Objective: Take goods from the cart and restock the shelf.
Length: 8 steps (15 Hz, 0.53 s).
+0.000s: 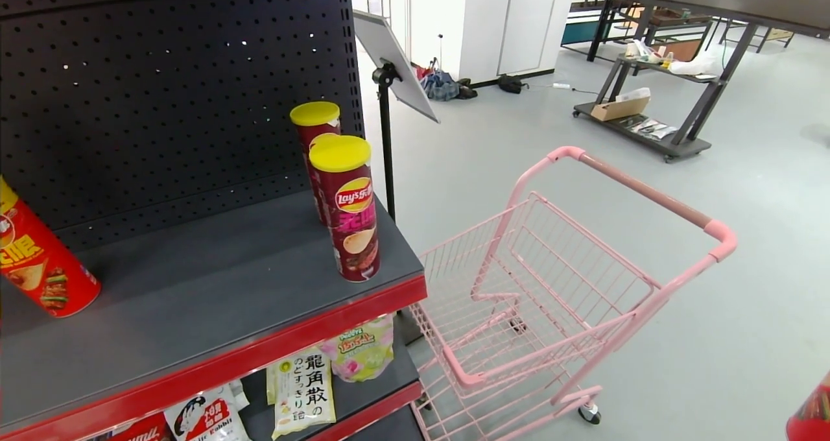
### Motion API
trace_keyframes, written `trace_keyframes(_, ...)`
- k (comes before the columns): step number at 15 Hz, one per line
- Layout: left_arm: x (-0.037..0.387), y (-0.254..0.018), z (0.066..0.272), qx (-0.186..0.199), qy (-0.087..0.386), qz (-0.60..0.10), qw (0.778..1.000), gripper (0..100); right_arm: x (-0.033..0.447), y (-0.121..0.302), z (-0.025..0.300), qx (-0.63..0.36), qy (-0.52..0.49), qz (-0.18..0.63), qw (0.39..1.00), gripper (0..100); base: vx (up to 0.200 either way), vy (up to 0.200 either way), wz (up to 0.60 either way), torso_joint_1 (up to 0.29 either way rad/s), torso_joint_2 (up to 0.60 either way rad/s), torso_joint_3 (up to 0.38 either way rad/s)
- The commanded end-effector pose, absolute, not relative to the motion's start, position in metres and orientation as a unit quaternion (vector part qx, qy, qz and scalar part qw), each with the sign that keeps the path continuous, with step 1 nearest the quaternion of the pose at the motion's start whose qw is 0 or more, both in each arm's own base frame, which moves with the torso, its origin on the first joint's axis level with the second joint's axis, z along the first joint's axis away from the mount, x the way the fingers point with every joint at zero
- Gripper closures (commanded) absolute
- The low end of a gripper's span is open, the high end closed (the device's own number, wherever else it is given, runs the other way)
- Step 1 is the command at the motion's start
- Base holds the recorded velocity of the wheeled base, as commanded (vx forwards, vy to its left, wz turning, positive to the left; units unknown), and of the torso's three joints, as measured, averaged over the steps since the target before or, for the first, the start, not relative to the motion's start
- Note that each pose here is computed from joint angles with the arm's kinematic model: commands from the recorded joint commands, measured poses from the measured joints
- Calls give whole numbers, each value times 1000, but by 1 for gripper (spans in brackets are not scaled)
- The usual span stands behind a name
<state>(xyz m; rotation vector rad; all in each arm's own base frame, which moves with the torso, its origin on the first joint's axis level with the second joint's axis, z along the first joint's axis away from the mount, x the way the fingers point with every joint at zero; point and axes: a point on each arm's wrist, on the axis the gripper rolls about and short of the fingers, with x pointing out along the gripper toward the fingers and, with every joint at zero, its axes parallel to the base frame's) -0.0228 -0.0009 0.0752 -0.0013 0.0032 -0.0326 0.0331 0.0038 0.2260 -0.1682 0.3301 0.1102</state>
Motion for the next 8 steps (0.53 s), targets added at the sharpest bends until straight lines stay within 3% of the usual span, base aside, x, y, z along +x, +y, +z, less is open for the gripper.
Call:
trace_keyframes(1,-23,-1,75,-1,2,-16,1000,0,34,4,225,-84,166,55,981,100,0,0,600,22,-22,-22)
trace_keyframes(8,-23,-1,75,-1,2,-16,1000,0,32,4,225,-84,164,54,981,100,0,0,600,7,-3,-2)
